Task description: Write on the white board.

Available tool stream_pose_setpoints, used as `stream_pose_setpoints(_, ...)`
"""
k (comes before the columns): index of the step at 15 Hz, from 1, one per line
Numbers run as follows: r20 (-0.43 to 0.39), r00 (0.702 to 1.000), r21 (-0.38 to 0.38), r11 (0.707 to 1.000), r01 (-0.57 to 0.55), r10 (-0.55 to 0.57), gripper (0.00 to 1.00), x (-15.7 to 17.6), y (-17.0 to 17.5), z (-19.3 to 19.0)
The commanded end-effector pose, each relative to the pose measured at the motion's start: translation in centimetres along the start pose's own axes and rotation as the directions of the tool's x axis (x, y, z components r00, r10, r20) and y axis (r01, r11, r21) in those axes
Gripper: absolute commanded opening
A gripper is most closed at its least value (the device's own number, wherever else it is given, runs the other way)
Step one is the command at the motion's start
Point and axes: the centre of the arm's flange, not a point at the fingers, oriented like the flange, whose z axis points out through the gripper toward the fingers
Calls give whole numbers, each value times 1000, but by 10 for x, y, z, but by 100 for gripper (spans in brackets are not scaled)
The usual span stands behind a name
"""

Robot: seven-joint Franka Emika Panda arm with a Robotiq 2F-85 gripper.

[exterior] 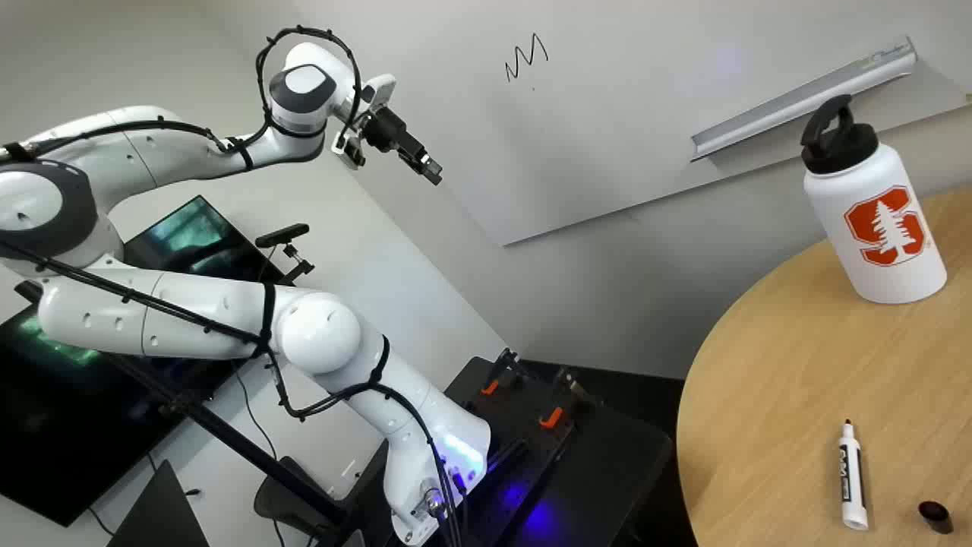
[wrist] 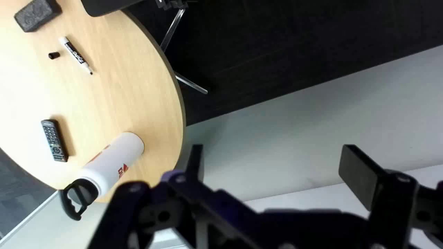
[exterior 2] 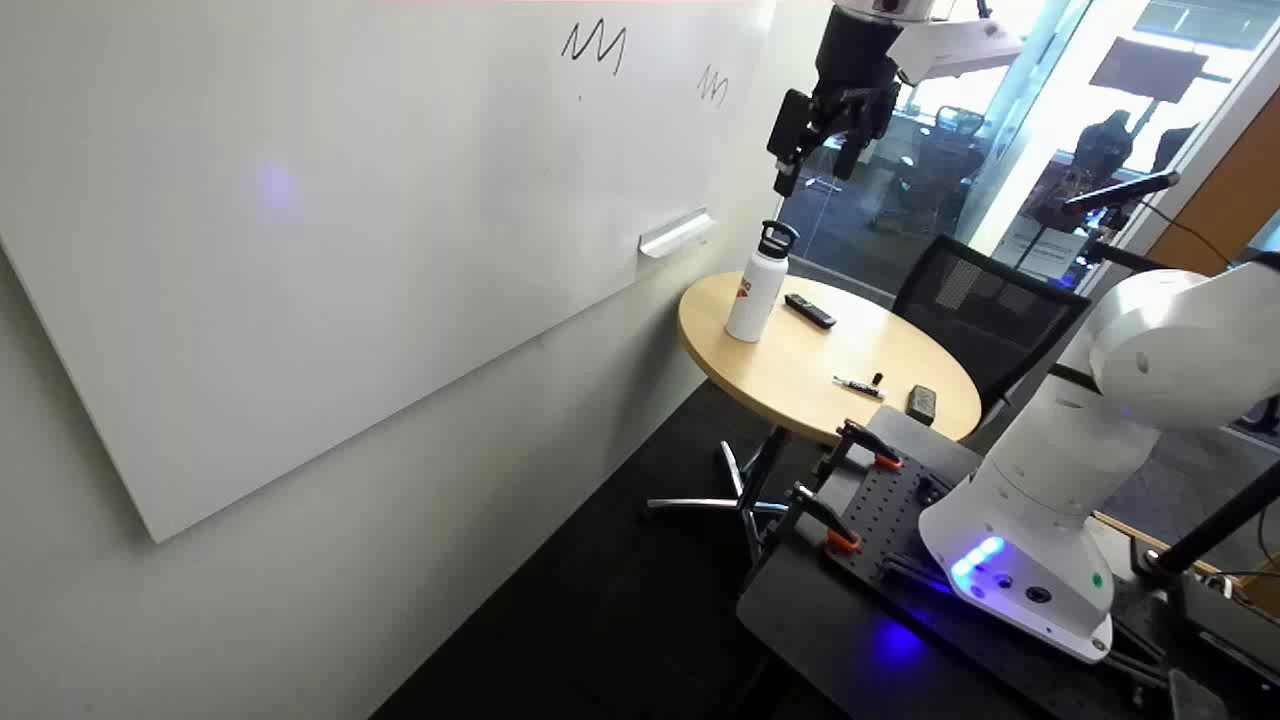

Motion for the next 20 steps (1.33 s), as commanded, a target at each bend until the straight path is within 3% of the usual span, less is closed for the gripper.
stream_pose_setpoints(1,0,1000,0,1000,0,0,100,0,0,0)
stream_pose_setpoints(4,0,1000,0,1000,0,0,100,0,0,0)
stream_pose_setpoints(7,-7,1000,-7,1000,-30,30,100,8,34,12)
stream_pose_setpoints(16,125,986,-23,993,-113,115,100,20,215,113)
stream_pose_setpoints(20,150,965,-45,977,-211,215,100,16,287,149)
